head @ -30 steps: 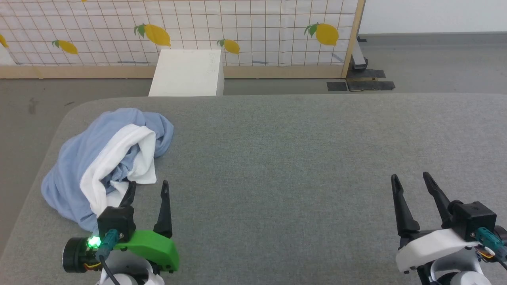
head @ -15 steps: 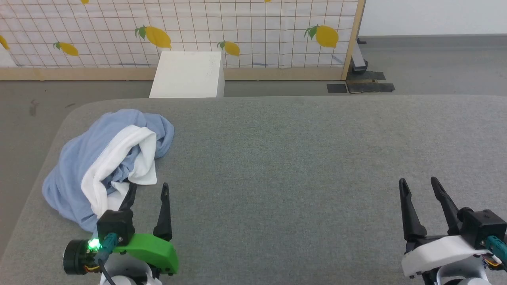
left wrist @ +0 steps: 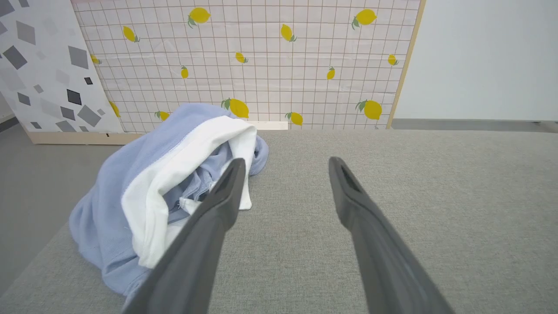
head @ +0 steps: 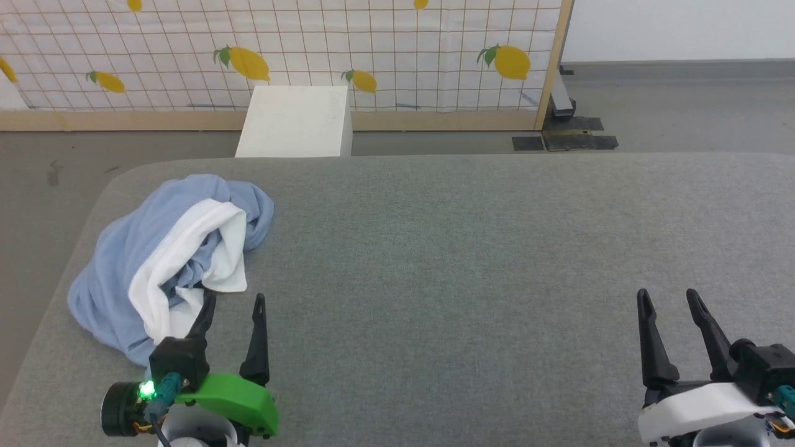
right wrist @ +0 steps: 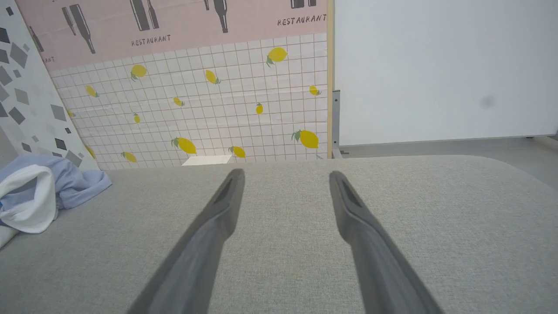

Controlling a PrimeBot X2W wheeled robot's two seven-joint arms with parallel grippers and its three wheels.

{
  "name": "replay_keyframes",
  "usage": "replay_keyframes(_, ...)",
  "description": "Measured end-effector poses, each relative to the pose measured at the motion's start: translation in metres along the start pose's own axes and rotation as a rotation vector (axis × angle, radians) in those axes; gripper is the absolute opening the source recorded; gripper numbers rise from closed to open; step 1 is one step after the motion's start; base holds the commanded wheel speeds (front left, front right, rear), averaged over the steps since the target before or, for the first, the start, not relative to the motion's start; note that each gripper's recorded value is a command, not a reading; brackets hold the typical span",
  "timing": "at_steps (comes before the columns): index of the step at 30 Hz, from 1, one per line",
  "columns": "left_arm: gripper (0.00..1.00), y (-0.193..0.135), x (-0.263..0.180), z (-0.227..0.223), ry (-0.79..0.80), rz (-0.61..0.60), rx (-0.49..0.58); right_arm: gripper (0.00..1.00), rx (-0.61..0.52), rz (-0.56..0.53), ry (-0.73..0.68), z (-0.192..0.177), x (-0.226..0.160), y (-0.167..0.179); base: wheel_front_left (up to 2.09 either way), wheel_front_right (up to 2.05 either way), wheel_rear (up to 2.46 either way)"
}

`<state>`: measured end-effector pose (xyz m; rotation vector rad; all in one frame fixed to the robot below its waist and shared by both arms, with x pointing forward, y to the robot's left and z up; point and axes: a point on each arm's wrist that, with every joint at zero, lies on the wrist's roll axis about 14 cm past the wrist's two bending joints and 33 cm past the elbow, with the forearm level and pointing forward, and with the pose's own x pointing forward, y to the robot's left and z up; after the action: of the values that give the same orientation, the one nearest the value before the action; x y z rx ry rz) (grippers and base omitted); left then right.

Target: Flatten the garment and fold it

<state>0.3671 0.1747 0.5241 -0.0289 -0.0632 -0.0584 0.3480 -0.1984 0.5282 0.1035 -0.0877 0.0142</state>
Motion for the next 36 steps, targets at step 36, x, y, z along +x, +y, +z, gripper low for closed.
replay_keyframes(36, 1.00, 0.008, -0.009, -0.009, -0.014, 0.007, -0.035, 1.00, 0.046, -0.049, -0.034, -0.003, -0.012, -0.015, 0.00, 0.00, 0.00)
